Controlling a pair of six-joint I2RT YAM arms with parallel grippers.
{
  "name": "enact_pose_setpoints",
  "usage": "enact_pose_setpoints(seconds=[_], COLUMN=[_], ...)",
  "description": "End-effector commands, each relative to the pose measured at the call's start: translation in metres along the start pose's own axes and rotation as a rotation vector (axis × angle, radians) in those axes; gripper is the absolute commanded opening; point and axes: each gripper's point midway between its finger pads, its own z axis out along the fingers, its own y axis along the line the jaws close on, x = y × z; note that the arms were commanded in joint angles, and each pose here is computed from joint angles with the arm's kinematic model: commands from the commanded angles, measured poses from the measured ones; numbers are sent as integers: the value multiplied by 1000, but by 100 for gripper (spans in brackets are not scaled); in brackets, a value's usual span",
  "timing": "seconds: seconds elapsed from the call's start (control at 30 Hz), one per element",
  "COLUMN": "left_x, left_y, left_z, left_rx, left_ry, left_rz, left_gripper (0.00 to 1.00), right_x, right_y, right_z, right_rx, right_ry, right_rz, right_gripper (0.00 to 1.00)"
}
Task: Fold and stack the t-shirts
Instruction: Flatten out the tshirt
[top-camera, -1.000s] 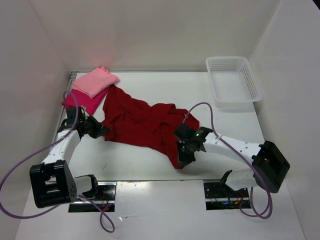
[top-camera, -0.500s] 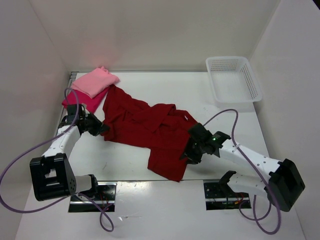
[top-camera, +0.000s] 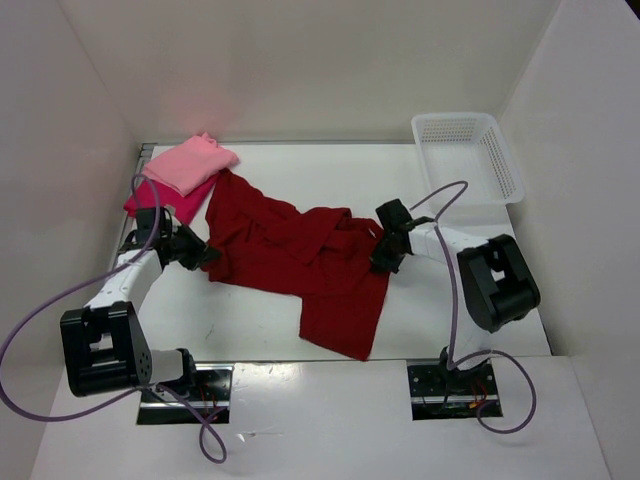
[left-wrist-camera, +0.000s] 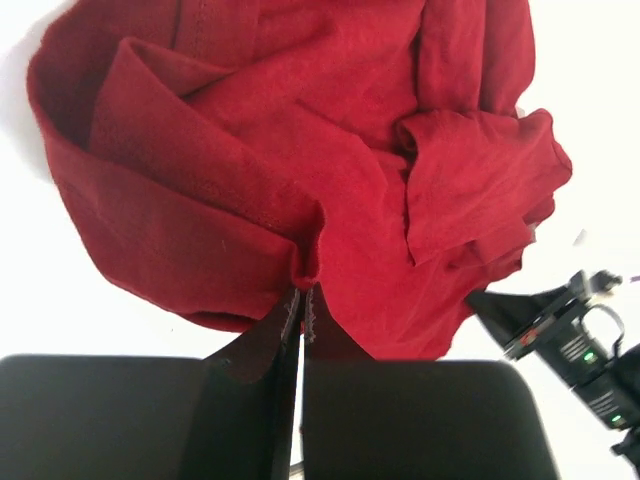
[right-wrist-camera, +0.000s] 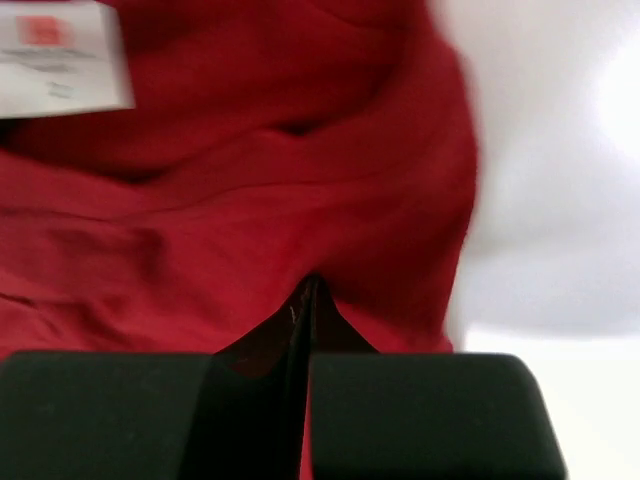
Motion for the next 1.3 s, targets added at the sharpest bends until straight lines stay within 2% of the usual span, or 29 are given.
enact_pose_setpoints(seconds=[0.0, 0.07, 0.23, 0.27, 0.37, 0.43, 0.47, 0.5, 0.53, 0.57, 0.6, 0.63, 0.7, 0.73, 0.8, 0.9, 1.07, 1.27], left_x=[-10, -14, -42, -46, -56, -59, -63, -65, -72, -80, -82, -89, -106, -113, -127, -155, -187, -194], left_y=[-4, -4, -16, -15, -21, -24, -30, -28, -29, -29, -23, -25, -30, -28, -36, -44, -48, -45], left_z=[5, 11, 22, 24, 30, 30, 27, 27, 24, 21, 23, 23, 19, 19, 14, 12, 11, 17], left_rx=[12, 12, 14, 4, 5, 18, 30, 20, 23, 25, 14, 27, 39, 37, 51, 79, 115, 117], left_ry=[-30, -29, -65, -71, -72, -86, -100, -109, -127, -144, -142, -149, -182, -192, -218, -278, -333, -331], left_rz=[41, 40, 45, 34, 25, 25, 34, 33, 29, 12, -2, -14, -25, -32, -50, -82, -109, -115], left_gripper=[0, 0, 0, 0, 0, 0, 0, 0, 0, 0, 0, 0, 0, 0, 0, 0, 0, 0], right_x=[-41, -47, -103, -122, -144, -150, -147, -146, -132, -128, -125, -107, -96, -88, -86, -74, -64, -32], right_y=[18, 22, 75, 97, 125, 134, 134, 131, 112, 111, 98, 68, 46, 11, -11, -56, -58, -57], right_z=[22, 39, 58, 59, 40, 13, -14, -27, -26, -55, -61, -51, -70, -58, -69, -60, -59, -39], right_rx=[1, 25, -12, -32, -55, -94, -132, -153, -126, -172, -167, -124, -151, -98, -103, -51, -57, -40], right_ry=[-110, -108, -156, -194, -217, -255, -272, -275, -250, -276, -276, -228, -227, -203, -223, -169, -109, -9], right_rz=[-76, -92, -136, -143, -174, -195, -207, -201, -202, -202, -180, -159, -92, -40, 11, 103, 112, 63], right_gripper=[0, 0, 0, 0, 0, 15, 22, 34, 39, 43, 45, 45, 45, 45, 45, 45, 45, 48])
